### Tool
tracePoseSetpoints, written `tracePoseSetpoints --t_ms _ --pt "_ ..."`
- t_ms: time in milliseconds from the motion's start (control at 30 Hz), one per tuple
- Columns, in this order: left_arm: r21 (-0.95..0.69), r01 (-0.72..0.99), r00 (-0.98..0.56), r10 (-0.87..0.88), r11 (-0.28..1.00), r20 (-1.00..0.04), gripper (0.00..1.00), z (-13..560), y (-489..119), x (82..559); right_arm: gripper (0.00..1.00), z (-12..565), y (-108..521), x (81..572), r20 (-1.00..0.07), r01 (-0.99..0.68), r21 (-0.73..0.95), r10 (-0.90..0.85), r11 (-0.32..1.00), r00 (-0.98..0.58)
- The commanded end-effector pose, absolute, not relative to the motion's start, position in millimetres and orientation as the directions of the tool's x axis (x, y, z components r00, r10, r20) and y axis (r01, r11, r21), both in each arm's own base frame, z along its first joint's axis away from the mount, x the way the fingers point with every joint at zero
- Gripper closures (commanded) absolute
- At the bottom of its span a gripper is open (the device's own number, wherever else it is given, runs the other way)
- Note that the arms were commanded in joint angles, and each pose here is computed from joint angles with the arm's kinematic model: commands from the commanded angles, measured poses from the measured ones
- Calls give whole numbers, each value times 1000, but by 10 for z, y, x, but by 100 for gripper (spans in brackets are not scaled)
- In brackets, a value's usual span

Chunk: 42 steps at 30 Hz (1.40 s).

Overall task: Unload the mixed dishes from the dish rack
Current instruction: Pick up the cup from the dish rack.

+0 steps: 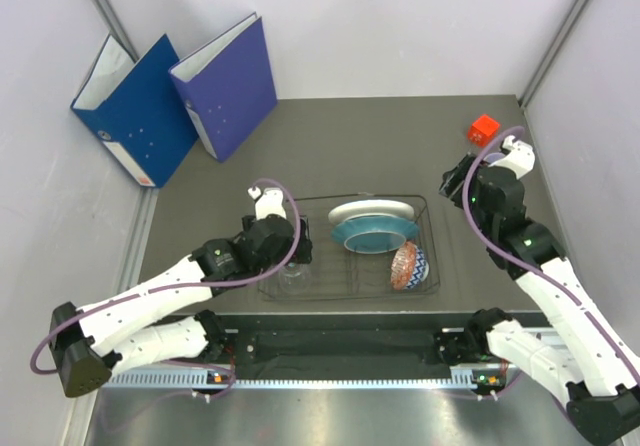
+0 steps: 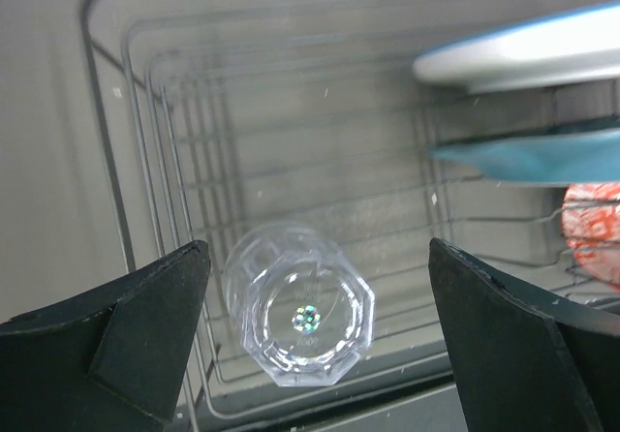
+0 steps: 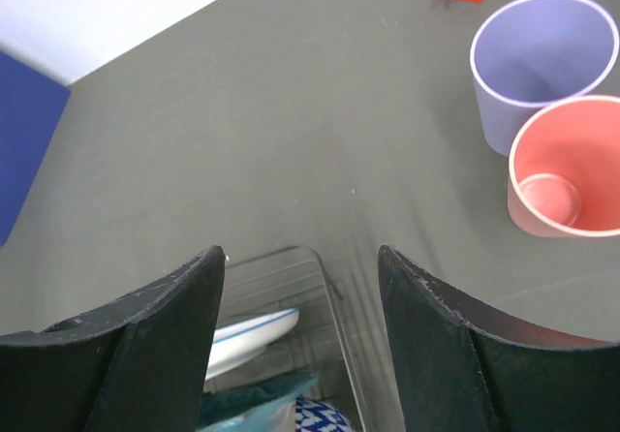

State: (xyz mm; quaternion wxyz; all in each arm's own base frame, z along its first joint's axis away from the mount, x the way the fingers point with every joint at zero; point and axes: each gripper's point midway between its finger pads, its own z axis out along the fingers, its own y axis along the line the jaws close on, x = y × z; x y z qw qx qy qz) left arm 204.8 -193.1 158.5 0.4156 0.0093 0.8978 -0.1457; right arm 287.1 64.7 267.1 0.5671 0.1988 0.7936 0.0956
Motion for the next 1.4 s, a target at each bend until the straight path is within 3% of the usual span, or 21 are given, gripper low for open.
tracePoseSetpoints --t_ms 0,467,567,700,833,933,1033,1133,1200,1367 --pt "-317 138 -689 -140 938 -712 1 1503 -2023 1966 35 2749 680 2887 -866 170 406 438 898 -242" --pt "-261 125 -760 -77 957 -646 1 1081 -2036 1833 36 2532 740 2922 -860 163 391 423 906 -285" --pt "-262 121 -758 -81 957 -647 5 1074 -2022 1829 36 2498 754 2927 -858 160 392 423 906 -290" --pt "-261 127 -757 -76 957 -649 22 1082 -2019 1826 36 2472 772 2935 -857 155 394 423 906 -295" --pt "-260 132 -750 -75 957 -657 50 1120 -2013 1836 36 2485 763 2930 -860 154 391 420 907 -291" --pt "-269 125 -741 -91 955 -665 61 1235 -2012 1854 36 2527 759 2919 -862 147 395 422 907 -282" --pt "-284 139 -721 -100 949 -686 73 1491 -2020 1877 35 2589 750 2898 -867 138 396 419 908 -271" --pt "-329 185 -667 -127 926 -734 92 1980 -2072 1936 36 2720 789 2878 -871 94 411 421 907 -252" --pt "-366 220 -626 -157 904 -764 100 2417 -2087 1951 36 2823 853 2870 -873 49 423 421 905 -247" --pt "-461 347 -529 -235 817 -815 100 3200 -2211 1946 35 3164 971 2850 -875 -59 462 444 885 -193"
